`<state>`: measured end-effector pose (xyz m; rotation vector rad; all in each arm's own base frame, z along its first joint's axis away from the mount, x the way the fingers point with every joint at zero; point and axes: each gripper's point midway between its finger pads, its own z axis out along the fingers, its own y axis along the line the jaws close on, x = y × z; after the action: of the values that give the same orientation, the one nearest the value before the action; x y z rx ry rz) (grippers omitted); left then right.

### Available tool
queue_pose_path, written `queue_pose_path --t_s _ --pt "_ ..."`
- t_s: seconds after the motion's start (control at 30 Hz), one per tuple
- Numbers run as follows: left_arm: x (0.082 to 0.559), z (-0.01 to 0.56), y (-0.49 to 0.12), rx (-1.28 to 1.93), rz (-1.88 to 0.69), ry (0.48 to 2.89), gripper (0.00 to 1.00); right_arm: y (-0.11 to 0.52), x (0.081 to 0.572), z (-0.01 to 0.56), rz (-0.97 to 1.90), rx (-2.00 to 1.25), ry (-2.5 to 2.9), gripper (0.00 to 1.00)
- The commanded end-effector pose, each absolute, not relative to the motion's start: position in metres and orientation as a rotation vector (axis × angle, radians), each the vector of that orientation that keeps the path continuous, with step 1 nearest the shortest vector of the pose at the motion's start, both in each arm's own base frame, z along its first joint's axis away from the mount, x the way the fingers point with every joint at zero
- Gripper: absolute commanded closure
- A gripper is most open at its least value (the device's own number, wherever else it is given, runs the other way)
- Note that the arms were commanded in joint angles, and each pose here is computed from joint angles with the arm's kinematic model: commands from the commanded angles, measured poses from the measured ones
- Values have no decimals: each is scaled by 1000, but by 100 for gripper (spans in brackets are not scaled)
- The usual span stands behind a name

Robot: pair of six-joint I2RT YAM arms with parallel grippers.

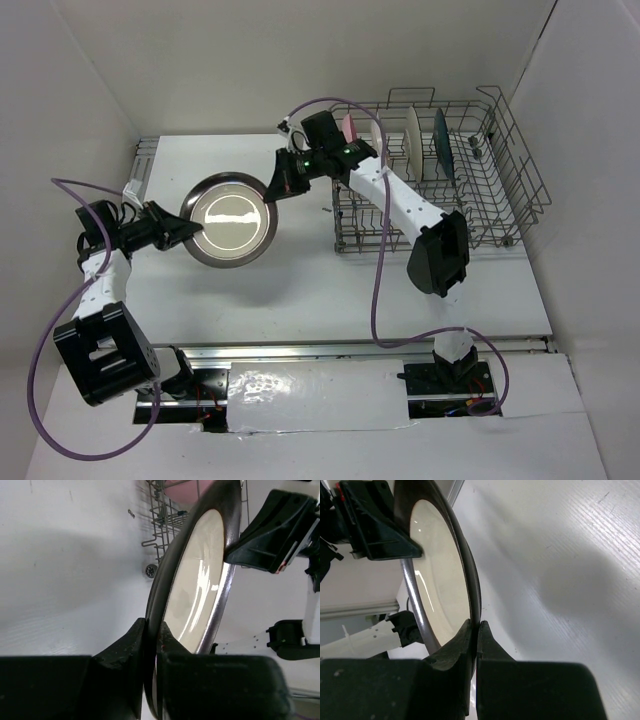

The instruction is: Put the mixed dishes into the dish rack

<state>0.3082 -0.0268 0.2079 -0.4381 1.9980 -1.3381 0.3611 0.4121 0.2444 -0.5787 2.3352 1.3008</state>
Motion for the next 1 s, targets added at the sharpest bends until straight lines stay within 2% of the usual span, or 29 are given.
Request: queue_pose_path --t_s 0.0,0.03,0.07,0.2,0.27,0.3,0.43,0.47,0.53,0.57,0.6,0.83,0.97 --pt "301 233 -35 -340 -1387 1959 85 415 341 327 1425 -667 2099 100" --pt "301 233 -35 -343 -1391 1963 90 415 341 326 1419 -668 2100 100" --pt "302 235 -35 -345 -1393 1963 100 415 341 325 1416 -664 2109 100" --pt "303 240 -34 -372 -1391 1978 100 412 345 321 1371 -661 2119 97" --pt "303 245 -32 -395 -1379 1989 100 409 349 319 1333 -648 2129 83" --pt "303 246 -32 -405 -1374 1994 100 408 350 318 1319 -644 2133 65" --pt "306 255 -27 -465 -1308 2014 100 400 356 315 1249 -629 2146 39" --pt "305 255 -27 -487 -1306 2023 100 396 358 314 1212 -607 2161 28" --pt "305 258 -25 -495 -1268 2022 100 388 365 315 1161 -591 2167 16" --pt "304 260 -25 -502 -1256 2022 100 381 369 312 1116 -568 2183 5" --pt "304 261 -24 -503 -1227 2020 100 376 370 316 1086 -571 2172 1" --pt "306 263 -11 -577 -1094 2054 100 342 376 340 805 -564 2090 0" --pt "304 259 -7 -622 -1021 2068 100 317 379 343 463 -526 2043 0"
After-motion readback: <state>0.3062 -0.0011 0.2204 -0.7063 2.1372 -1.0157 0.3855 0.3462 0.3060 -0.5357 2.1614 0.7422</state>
